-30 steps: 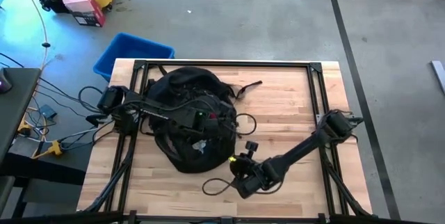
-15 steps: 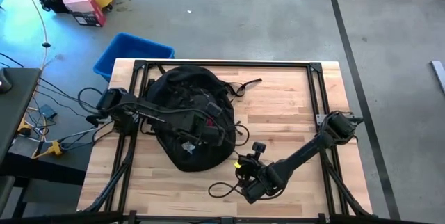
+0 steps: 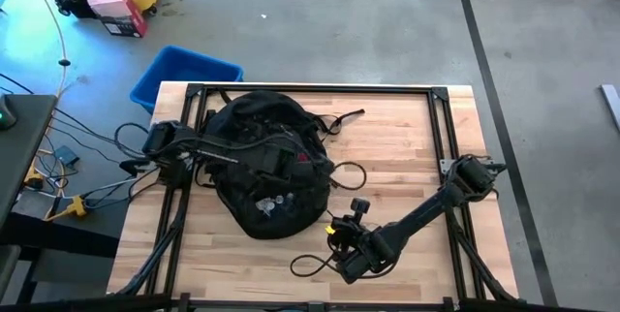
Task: Unpack backpack
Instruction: Close the black backpack
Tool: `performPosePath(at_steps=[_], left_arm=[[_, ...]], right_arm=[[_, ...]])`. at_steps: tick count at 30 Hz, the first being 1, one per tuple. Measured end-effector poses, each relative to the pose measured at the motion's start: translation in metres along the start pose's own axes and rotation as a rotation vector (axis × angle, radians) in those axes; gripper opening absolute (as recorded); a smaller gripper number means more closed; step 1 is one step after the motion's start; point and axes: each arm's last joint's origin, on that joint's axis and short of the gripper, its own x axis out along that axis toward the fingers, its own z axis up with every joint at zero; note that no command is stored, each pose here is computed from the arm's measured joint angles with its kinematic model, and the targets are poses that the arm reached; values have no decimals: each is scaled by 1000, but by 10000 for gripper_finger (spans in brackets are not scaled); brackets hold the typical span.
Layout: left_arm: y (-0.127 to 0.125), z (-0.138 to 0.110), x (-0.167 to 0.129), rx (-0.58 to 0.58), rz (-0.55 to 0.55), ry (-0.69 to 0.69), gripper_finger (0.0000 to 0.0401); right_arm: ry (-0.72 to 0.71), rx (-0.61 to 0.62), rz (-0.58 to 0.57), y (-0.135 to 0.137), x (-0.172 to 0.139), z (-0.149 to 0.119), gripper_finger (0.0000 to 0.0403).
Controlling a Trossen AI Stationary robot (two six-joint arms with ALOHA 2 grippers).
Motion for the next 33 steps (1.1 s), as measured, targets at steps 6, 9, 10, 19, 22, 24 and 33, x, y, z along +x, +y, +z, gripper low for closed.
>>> performPosePath(at_steps=[6, 9, 10, 19, 22, 24, 33], left_arm=[[6, -5, 42, -25, -109, 19, 223], [12, -8, 57, -37, -172, 50, 223], [14, -10, 63, -42, -188, 62, 223], [17, -11, 96, -22, -327, 53, 193], [13, -10, 99, 21, -339, 59, 118], [12, -11, 99, 28, -343, 72, 48], [21, -8, 53, 10, -238, 122, 1]], right_arm=[[-2, -8, 13, 1, 0, 1, 0], [-3, -6, 13, 1, 0, 1, 0], [-3, -6, 13, 1, 1, 1, 0], [-9, -36, 59, 4, 1, 3, 0], [-5, -40, 68, 5, 1, 3, 0], [-2, -42, 72, 5, 0, 3, 0], [-59, -9, 104, 13, -5, 5, 0]])
